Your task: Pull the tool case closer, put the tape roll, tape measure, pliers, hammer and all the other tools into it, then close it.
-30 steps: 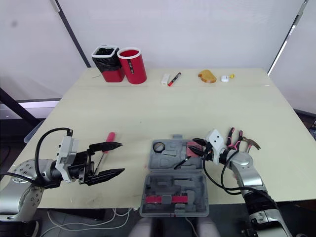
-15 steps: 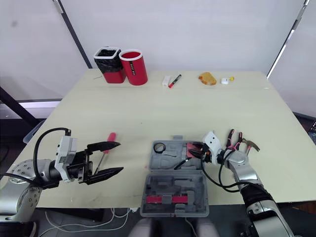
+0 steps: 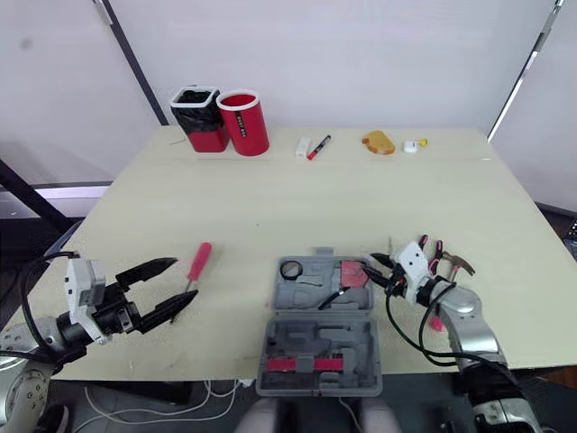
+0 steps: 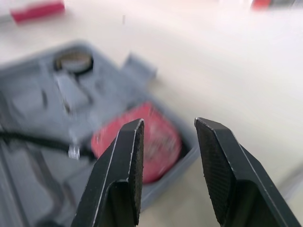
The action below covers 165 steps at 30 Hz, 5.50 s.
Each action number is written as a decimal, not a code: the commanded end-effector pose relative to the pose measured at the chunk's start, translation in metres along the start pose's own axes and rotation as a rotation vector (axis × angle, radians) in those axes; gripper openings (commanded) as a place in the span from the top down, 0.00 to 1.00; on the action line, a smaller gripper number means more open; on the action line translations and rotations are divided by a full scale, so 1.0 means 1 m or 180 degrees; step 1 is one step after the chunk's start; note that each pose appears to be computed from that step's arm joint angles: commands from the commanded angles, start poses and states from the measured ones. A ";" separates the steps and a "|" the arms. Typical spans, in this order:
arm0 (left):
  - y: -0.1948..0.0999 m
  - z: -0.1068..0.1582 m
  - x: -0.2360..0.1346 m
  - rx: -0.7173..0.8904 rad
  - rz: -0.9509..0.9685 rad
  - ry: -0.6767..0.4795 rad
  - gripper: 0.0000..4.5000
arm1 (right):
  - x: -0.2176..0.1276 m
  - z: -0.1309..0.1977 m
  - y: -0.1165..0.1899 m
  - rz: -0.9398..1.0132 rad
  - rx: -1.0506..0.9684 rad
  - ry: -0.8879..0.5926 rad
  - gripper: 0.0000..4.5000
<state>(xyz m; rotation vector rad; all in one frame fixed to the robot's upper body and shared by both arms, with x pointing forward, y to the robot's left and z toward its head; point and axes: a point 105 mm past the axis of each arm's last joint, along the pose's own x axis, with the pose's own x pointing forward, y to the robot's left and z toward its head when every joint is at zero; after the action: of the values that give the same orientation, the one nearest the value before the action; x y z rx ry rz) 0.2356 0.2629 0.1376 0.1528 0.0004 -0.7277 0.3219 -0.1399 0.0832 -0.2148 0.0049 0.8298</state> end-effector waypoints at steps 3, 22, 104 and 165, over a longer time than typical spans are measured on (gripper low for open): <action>0.017 0.000 -0.025 0.0021 0.0540 -0.0018 0.00 | -0.040 0.024 -0.022 -0.0457 -0.0033 -0.0212 0.60; 0.005 -0.066 -0.106 -0.0574 0.1327 0.0515 0.00 | -0.210 -0.029 -0.011 -0.1622 0.0732 0.0298 0.01; -0.083 0.080 0.096 0.0355 -0.2212 -0.0280 0.00 | -0.034 -0.068 -0.033 -0.2983 0.1504 0.1117 0.79; -0.012 0.027 0.022 0.0654 -0.1889 0.0500 0.00 | 0.070 0.028 0.085 0.1880 -0.1397 0.1829 0.79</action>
<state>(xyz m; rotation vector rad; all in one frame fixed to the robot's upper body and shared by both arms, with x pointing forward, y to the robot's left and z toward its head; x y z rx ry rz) 0.2435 0.2327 0.1531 0.3890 0.1487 -1.3143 0.3036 -0.0376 0.0827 -0.8588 0.5012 1.3074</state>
